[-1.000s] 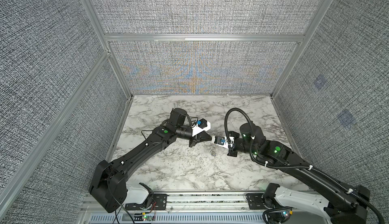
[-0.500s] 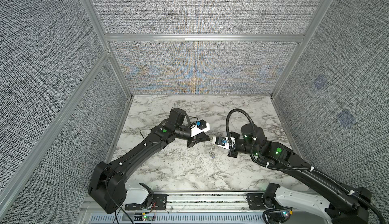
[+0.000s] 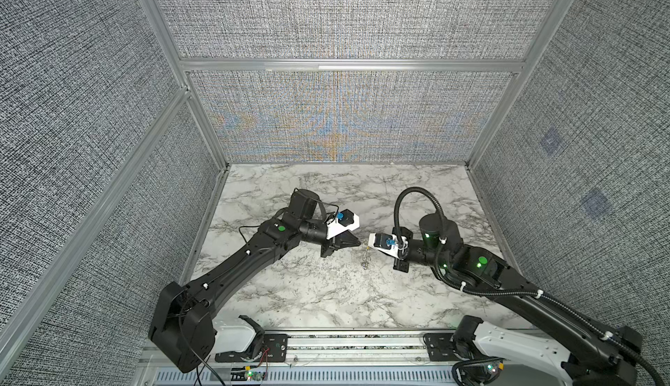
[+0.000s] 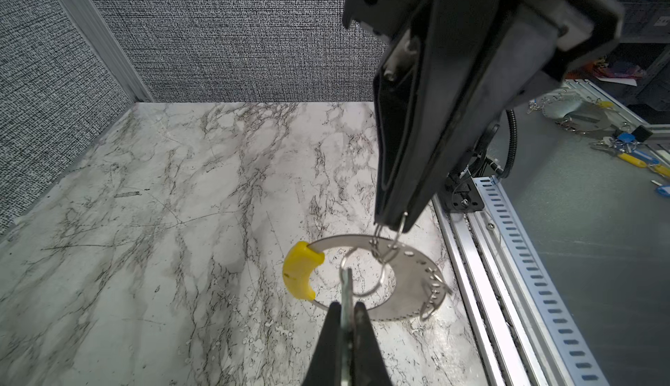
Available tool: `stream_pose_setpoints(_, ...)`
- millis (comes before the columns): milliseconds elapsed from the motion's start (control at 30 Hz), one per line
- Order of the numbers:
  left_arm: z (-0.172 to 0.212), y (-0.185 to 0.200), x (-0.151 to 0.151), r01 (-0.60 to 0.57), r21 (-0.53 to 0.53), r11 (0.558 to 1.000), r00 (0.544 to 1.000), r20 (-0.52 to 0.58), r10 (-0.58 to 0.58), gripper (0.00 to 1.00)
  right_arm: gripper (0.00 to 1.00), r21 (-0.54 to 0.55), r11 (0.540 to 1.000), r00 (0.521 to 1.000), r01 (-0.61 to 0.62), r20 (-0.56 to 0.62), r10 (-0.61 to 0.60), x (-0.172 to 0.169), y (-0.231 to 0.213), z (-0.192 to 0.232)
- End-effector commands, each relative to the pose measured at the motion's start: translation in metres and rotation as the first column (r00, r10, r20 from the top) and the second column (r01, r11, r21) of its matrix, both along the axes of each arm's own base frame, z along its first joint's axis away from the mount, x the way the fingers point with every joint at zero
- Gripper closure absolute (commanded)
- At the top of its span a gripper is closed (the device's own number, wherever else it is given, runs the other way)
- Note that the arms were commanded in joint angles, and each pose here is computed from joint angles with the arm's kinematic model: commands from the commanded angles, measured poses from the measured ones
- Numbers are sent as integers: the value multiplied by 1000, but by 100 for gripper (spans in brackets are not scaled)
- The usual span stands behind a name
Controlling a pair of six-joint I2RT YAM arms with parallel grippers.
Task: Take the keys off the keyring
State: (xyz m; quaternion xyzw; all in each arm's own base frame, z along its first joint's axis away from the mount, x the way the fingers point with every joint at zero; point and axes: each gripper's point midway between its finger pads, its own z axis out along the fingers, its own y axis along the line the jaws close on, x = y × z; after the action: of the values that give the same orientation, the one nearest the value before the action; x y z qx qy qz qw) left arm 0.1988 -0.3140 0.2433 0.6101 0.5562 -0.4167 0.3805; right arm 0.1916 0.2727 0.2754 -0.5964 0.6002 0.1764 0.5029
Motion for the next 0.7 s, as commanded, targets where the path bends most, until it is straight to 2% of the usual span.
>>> stream_pose_setpoints(0,8,0,5,-14,-32,999,999,47,16,100,100,112,993,999,-37,-11,39,-3,9,22)
stream_pose_setpoints(300,20,0,2,-26,-111,994,994,105,38,100,100,238,969,994,-59,-77,80,0,21,26)
stream_pose_setpoints(667,17,1,-3,-28,-108,994,992,117,41,100,100,354,934,995,-51,-59,77,7,22,47)
